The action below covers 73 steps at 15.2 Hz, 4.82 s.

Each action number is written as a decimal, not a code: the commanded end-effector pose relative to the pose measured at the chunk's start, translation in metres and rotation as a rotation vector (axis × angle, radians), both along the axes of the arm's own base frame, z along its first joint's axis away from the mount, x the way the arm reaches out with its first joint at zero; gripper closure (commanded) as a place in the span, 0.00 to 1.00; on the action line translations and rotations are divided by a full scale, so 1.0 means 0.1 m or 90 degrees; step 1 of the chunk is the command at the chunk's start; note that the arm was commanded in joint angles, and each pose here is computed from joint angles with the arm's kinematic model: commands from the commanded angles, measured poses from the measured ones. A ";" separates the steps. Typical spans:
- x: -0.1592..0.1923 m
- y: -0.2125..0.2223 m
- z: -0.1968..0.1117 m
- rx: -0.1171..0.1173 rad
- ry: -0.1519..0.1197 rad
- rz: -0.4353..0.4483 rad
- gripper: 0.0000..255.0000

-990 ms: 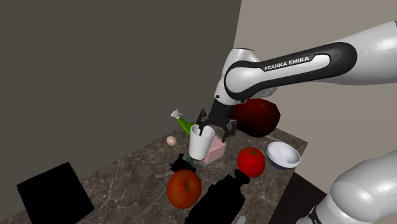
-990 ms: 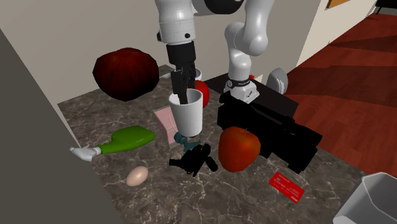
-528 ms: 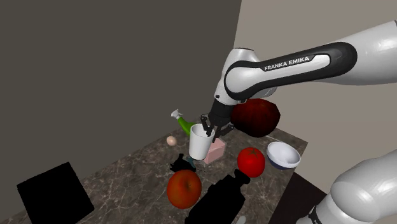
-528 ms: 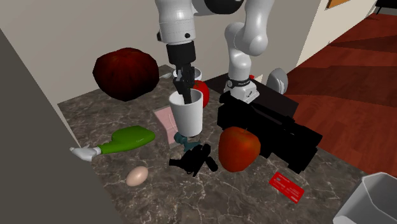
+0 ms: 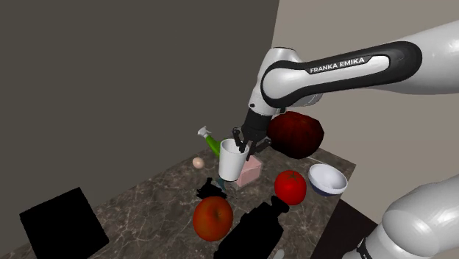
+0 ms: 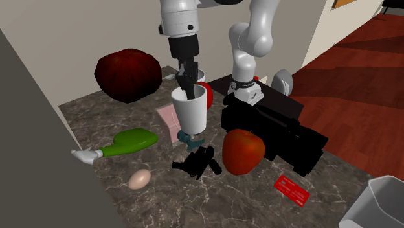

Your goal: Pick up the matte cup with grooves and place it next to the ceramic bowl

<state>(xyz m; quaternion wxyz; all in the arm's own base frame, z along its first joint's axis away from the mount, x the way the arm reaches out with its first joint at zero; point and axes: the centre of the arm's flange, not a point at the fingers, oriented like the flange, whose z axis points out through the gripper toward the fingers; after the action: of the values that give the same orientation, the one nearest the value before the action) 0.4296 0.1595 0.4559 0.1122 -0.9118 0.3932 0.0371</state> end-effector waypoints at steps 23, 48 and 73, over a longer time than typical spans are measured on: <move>0.00 0.00 1.28 0.000 0.000 0.000 1.00; 0.06 -1.56 1.15 0.000 0.000 0.000 1.00; 0.06 -1.70 -0.18 0.000 0.000 0.000 1.00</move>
<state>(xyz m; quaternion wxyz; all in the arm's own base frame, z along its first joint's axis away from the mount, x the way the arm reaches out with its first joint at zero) 0.4359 -0.0109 0.4434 0.1121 -0.9118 0.3932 0.0376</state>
